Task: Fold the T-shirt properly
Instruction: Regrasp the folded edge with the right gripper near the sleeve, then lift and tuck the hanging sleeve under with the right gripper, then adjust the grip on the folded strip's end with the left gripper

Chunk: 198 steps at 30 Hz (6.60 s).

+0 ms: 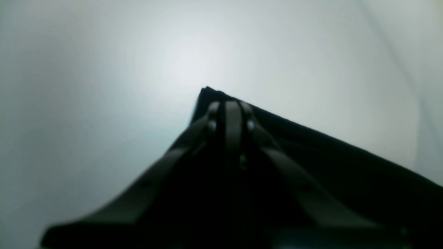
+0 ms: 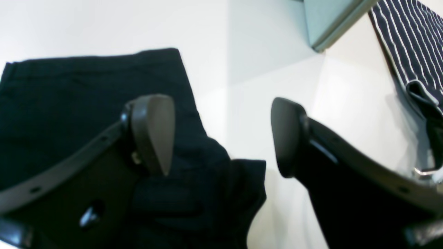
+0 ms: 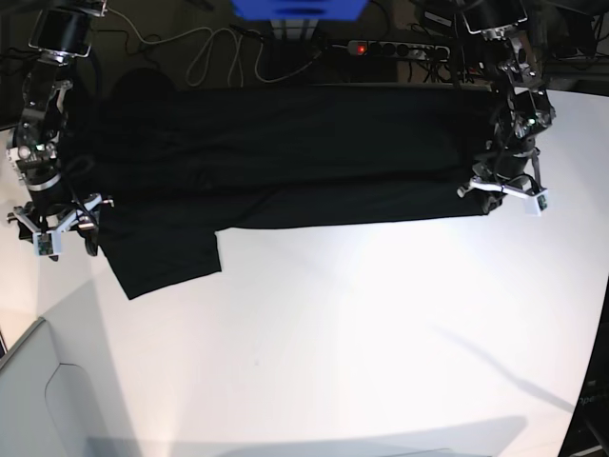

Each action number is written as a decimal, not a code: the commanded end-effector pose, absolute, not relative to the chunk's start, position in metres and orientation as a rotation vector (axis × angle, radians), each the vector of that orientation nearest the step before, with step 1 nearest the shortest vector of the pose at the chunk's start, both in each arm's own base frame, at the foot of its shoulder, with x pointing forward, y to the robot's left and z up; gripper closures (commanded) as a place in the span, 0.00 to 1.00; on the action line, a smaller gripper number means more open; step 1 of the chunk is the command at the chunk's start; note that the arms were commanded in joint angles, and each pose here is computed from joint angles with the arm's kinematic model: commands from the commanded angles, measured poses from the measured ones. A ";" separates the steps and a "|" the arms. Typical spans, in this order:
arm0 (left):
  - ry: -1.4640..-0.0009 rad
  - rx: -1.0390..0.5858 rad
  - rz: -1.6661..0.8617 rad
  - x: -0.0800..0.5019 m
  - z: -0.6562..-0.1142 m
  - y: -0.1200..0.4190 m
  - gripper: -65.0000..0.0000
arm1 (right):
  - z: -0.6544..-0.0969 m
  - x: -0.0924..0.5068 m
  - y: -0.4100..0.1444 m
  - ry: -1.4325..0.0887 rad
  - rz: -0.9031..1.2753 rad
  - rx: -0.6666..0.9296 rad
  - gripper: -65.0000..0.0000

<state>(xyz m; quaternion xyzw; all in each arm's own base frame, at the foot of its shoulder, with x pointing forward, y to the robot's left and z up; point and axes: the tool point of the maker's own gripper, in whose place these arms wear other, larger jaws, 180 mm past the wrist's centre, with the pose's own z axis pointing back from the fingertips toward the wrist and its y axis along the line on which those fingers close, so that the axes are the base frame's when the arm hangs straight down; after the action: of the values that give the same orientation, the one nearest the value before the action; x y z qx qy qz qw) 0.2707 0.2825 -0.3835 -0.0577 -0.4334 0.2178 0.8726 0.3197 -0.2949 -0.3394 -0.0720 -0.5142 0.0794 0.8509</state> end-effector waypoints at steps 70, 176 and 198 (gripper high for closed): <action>-1.093 -0.107 0.338 0.281 -0.311 0.270 1.00 | -0.268 0.287 -0.219 -1.054 0.389 -0.179 1.00; -0.792 -0.041 0.451 0.173 -0.393 0.285 0.27 | -0.333 0.184 -0.224 -0.755 0.405 -0.144 0.33; -0.744 -0.034 0.480 0.164 -0.412 0.292 0.97 | -0.333 0.184 -0.224 -0.754 0.405 -0.144 0.33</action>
<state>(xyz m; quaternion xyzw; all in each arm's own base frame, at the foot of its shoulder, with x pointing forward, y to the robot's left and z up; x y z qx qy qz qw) 0.1655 0.2878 -0.4135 -0.0233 -0.3627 0.2353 0.9014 0.1811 -0.2254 -0.3397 -0.0693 -0.3541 0.1883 0.9134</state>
